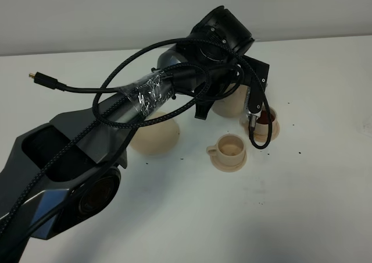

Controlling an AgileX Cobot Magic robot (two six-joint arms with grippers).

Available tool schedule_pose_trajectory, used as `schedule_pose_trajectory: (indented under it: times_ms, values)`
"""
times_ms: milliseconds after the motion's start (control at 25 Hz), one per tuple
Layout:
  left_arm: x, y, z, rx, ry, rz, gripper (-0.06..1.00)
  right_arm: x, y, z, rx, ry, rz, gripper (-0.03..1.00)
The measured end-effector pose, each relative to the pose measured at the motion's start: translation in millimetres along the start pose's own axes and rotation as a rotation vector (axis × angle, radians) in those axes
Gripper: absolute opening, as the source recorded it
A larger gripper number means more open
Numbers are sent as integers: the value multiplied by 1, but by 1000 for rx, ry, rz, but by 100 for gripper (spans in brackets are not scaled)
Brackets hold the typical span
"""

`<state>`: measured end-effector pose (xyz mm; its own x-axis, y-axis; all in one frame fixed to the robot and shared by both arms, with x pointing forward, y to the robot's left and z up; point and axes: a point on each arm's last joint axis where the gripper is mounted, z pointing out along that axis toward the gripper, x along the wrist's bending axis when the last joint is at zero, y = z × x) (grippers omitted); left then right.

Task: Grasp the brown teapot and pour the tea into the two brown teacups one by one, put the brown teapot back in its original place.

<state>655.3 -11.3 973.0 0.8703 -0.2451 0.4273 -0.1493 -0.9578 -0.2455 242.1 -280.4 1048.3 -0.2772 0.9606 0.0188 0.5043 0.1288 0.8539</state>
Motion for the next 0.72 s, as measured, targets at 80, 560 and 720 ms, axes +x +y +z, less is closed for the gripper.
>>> schedule_pose_trajectory:
  times_ms: [80, 560, 720]
  values:
    - [4, -6, -6, -7, -16, -50, 12, 0, 0, 0, 0, 0, 0, 24]
    - [15, -35, 2, -255, -204, -384, 12, 0, 0, 0, 0, 0, 3, 24]
    - [16, -39, 4, -274, -223, -419, 12, 0, 0, 0, 0, 0, 4, 24]
